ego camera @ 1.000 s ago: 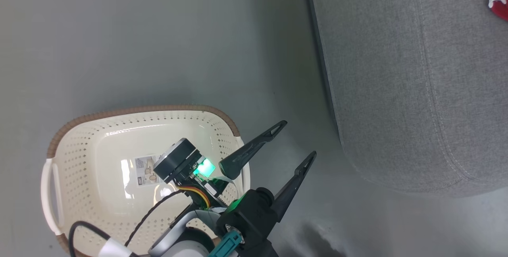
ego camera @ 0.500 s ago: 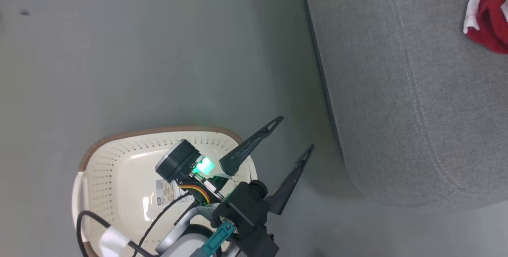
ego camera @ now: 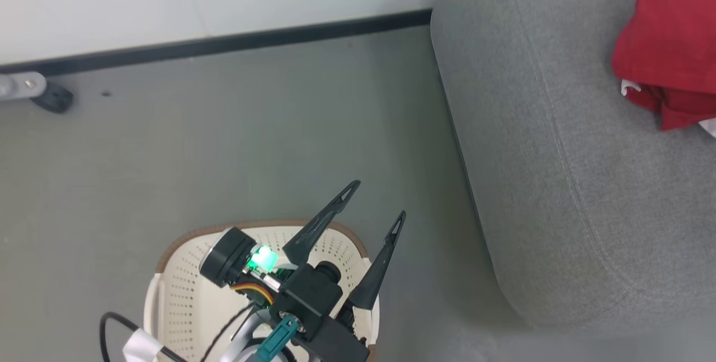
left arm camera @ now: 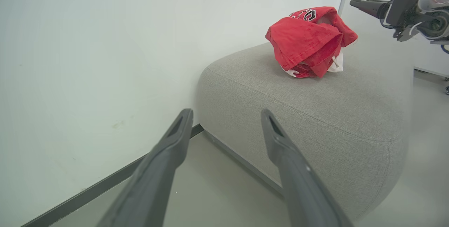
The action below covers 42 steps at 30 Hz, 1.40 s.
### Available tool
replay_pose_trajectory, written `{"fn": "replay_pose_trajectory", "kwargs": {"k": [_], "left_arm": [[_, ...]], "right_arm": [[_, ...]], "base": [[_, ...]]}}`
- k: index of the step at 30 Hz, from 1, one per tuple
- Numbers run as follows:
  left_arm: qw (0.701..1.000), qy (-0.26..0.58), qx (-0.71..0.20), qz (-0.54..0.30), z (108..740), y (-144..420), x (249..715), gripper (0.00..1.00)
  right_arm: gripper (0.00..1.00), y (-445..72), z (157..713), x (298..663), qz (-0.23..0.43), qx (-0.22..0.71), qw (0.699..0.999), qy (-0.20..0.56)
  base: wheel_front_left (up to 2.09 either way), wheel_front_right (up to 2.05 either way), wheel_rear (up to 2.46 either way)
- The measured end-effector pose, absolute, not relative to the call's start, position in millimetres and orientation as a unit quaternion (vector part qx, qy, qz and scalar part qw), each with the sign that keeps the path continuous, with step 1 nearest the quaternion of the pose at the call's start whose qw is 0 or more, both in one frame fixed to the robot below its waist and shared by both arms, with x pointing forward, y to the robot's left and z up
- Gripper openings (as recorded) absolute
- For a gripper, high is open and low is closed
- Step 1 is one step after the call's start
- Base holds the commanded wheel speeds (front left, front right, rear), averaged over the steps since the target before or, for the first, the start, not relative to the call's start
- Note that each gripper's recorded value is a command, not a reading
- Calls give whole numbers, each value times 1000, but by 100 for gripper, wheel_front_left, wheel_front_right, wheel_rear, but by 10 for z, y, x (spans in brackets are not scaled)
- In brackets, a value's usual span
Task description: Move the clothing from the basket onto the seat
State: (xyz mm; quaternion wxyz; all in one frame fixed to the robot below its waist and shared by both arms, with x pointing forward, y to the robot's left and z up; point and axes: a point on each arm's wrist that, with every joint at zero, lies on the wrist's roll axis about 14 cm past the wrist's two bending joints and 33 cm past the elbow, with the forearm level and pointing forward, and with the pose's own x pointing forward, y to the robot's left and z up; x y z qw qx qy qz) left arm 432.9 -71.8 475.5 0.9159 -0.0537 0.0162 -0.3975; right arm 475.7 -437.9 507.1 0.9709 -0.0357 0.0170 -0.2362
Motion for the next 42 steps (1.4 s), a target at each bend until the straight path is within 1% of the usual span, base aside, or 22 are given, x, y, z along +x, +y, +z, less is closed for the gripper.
{"fn": "replay_pose_trajectory", "kwargs": {"k": [10, 20, 36, 42], "left_arm": [[938, 5, -53, -343, 4956, -426, 4208, 100], [962, 6, -50, -268, 5050, 34, 4022, 100], [984, 0, -37, -173, 5130, 662, 3715, 100], [989, 5, -48, -139, 5113, 883, 3639, 100]], "right_arm": [[100, -3871, 5076, 4555, -186, -12, 982, 1], [100, -3160, 5203, 4374, -110, 9, 993, -33], [100, -2524, 5288, 3915, -42, 29, 997, -60], [100, -2320, 5258, 3766, -20, 37, 997, -61]], "base": [[0, 0, 0], [0, 0, 0], [0, 0, 0], [0, 0, 0]]}}
